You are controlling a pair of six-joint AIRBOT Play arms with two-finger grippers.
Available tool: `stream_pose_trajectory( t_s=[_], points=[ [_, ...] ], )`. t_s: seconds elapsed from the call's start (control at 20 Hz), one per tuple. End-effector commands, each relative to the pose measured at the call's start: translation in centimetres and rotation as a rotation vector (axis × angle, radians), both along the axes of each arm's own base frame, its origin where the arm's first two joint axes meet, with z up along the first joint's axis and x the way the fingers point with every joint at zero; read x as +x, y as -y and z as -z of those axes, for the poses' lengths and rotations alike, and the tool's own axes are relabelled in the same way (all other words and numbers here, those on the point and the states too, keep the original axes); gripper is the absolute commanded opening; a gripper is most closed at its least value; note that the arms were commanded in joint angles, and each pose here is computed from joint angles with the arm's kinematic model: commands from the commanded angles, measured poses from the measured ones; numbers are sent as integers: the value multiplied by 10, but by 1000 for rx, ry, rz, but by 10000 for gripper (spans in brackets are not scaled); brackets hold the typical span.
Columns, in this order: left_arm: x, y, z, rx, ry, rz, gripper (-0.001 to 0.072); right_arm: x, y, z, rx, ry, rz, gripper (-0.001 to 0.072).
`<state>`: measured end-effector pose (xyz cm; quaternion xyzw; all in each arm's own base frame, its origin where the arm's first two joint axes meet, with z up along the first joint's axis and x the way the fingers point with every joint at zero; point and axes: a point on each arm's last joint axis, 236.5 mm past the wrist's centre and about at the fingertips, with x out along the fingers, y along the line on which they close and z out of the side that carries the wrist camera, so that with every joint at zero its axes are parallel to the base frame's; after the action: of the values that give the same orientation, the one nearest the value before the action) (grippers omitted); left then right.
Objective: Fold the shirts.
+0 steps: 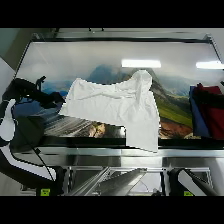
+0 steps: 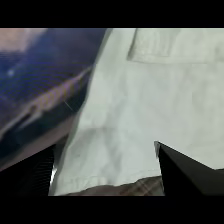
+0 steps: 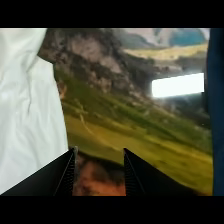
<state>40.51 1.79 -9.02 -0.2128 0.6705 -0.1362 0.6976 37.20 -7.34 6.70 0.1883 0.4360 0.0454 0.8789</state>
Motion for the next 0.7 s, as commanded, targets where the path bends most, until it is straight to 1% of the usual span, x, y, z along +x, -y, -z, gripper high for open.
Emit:
stream_pose_trajectory(
  t_s=[0.0, 0.1, 0.2, 0.25, 0.35, 0.4, 0.45, 0.5, 0.55, 0.6, 0.65],
  points=[
    [-22, 25, 27, -80, -108, 80, 681, -10, 16, 5, 16, -27, 39, 344],
    [-38, 33, 35, -119, -185, 108, 681, -11, 17, 4, 15, -26, 39, 344],
    [-39, 35, 32, -132, -186, 114, 680, -11, 15, 5, 21, -30, 35, 344],
    [-34, 37, 28, -143, -173, 114, 549, -13, 13, 7, 28, -41, 27, 344],
    [-23, 40, 15, -165, -137, 120, 148, -24, 1, 20, 76, -112, -17, 344],
    [-15, 42, 8, -175, -114, 120, 11, -32, -9, 31, 118, -162, -43, 345],
    [-9, 42, 3, -169, -96, 127, 12, -44, -22, 48, 170, -228, -73, 345],
    [-5, 42, -1, -163, -83, 132, 12, -54, -34, 65, 218, -288, -95, 370],
    [-2, 44, -4, -159, -76, 135, 12, -64, -48, 84, 266, -345, -109, 460],
    [0, 45, -5, -156, -72, 138, 12, -69, -63, 100, 311, -377, -135, 469],
    [1, 47, -6, -155, -69, 143, 12, -69, -82, 114, 361, -384, -168, 455]
  ],
)
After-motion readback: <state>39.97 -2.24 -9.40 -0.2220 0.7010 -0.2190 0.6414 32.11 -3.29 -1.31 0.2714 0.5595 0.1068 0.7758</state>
